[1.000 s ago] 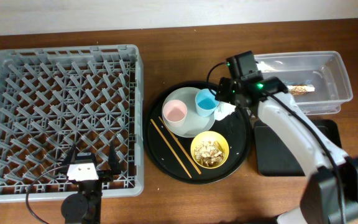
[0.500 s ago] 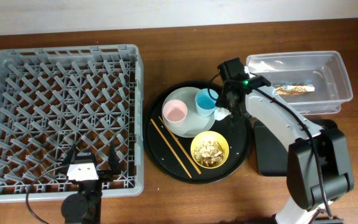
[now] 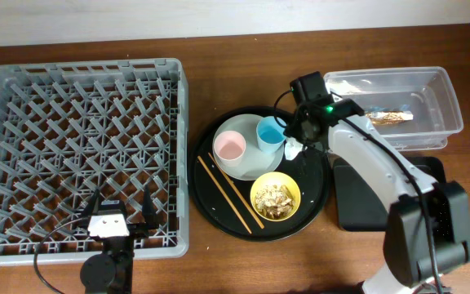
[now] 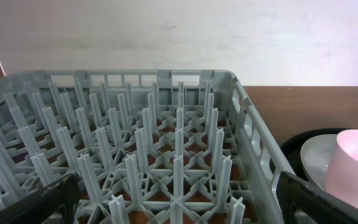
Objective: Sort waste into correct bins and load items into the dishwasher rack
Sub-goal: 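Carry the tissue and wrapper to the clear bin and release, then grasp the yellow bowl of food scraps with the right gripper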
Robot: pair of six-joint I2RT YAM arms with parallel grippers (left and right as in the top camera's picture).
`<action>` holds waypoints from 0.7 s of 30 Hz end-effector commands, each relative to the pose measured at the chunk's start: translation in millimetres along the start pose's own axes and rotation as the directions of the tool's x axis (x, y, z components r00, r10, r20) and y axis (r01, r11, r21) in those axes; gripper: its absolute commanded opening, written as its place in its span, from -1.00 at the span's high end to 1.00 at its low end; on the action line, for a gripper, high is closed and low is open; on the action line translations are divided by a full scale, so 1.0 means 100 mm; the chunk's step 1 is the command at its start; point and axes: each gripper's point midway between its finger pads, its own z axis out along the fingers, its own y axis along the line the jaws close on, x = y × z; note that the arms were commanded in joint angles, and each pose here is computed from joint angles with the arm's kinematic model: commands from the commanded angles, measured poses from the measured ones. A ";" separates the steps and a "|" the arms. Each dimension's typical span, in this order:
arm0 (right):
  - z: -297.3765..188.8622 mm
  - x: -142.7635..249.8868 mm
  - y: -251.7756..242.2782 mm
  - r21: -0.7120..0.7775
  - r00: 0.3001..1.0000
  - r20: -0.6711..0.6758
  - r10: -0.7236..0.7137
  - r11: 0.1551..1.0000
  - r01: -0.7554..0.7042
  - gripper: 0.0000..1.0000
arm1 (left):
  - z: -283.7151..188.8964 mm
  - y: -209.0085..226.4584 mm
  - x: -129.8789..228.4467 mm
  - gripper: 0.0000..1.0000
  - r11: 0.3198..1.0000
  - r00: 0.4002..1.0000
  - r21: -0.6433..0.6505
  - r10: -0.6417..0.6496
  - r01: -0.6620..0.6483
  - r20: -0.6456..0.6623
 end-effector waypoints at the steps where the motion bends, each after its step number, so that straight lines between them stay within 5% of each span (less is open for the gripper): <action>1: 0.27 0.08 -0.01 0.034 0.999 -0.030 0.010 0.999 -0.009 -0.18 | 0.00 0.00 0.02 -0.99 1.000 1.000 0.003 -0.010 0.010 -0.001; 6: 0.49 0.08 -0.06 0.077 1.000 -0.021 0.006 0.997 -0.004 -0.16 | 0.00 0.00 0.02 -0.99 1.000 1.000 0.003 -0.011 0.011 -0.002; 9: 0.49 0.09 -0.07 0.078 1.000 -0.027 -0.007 0.997 0.009 0.78 | 0.00 0.00 0.02 -0.99 1.000 1.000 0.003 -0.010 0.010 -0.002; 10: 0.45 0.08 -0.07 0.076 0.999 -0.027 -0.025 0.997 0.027 0.92 | 0.00 0.00 0.02 -0.99 1.000 1.000 0.003 -0.011 0.011 -0.002; 12: 0.20 -0.02 0.01 0.027 0.999 0.010 -0.036 0.999 0.036 0.92 | 0.00 0.00 0.02 -0.99 1.000 1.000 0.003 -0.011 0.011 -0.002; 16: -1.06 -0.60 0.17 -0.214 0.972 0.236 0.008 0.976 0.044 0.93 | 0.00 0.00 0.02 -0.99 1.000 1.000 0.003 -0.010 0.010 -0.001; 18: -1.54 -0.94 -0.21 -0.211 0.919 0.376 0.115 0.977 -0.036 0.92 | 0.00 0.00 0.02 -0.99 1.000 1.000 0.003 -0.011 0.011 -0.002; 21: -1.54 -1.26 -0.90 -0.092 0.877 0.437 0.201 0.980 -0.179 0.89 | 0.00 0.00 0.02 -0.99 1.000 1.000 0.003 -0.010 0.010 -0.001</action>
